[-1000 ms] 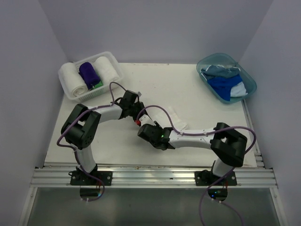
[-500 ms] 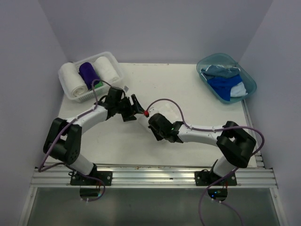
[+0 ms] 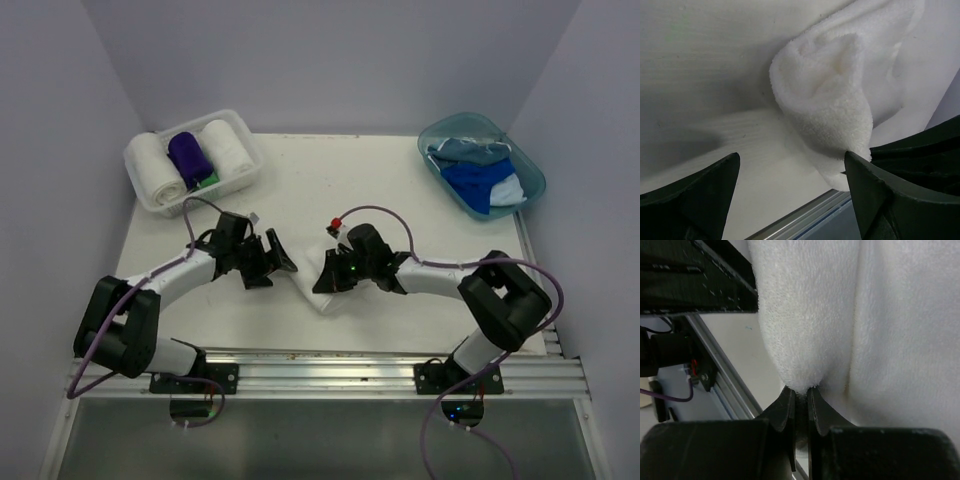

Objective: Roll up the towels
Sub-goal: Roll the towel

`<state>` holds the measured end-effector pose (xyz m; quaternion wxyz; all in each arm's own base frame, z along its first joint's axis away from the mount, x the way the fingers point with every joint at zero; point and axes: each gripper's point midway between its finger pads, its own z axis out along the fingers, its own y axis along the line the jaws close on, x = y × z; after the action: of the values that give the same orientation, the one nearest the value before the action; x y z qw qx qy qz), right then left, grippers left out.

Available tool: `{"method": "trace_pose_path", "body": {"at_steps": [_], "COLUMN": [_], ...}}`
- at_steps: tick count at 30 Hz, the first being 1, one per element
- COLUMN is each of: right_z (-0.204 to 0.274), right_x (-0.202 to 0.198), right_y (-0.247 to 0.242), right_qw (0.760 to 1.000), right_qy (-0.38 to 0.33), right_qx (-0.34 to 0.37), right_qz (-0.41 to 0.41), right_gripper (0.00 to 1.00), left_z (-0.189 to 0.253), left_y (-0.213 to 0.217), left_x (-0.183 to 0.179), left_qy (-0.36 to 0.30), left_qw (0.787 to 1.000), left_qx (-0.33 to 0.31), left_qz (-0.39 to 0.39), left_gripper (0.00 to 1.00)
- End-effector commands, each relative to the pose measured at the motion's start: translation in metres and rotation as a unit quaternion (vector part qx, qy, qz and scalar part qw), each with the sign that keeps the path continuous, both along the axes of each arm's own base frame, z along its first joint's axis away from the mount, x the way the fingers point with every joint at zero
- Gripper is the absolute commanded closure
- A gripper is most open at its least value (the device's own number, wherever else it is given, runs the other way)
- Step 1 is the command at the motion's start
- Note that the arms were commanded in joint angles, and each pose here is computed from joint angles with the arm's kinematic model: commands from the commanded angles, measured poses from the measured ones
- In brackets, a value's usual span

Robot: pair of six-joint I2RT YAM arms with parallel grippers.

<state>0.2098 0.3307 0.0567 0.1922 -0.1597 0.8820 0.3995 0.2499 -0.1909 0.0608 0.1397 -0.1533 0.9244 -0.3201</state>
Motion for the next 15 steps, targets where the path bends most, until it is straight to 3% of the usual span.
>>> {"method": "trace_pose_path", "body": {"at_steps": [1,6,12,15], "right_z": [0.017,0.008,-0.006,-0.008], "right_x": [-0.007,-0.013,-0.020,-0.020], "right_y": [0.012,0.008,-0.003,-0.005], "right_qw": [0.995,0.989,0.985,0.984], "right_qy": [0.060,0.112,0.146,0.151], "right_qx": [0.079,0.093,0.090,0.090], "right_qz": [0.004,0.003,-0.003,-0.002], "right_gripper": [1.00,1.00,1.00,1.00], "left_z": [0.002,-0.012,-0.015,-0.007], "left_y": [-0.018,-0.033,-0.056,-0.067], "left_x": [0.003,0.009,0.017,0.021], "left_qy": [-0.016,-0.007,-0.013,-0.031], "left_qw": [1.000,1.000,0.999,0.997], "left_qx": [-0.019,-0.019,-0.038,-0.071], "left_qz": [-0.018,-0.019,-0.027,-0.030], "left_gripper": [0.11,0.14,0.31,0.28]}}
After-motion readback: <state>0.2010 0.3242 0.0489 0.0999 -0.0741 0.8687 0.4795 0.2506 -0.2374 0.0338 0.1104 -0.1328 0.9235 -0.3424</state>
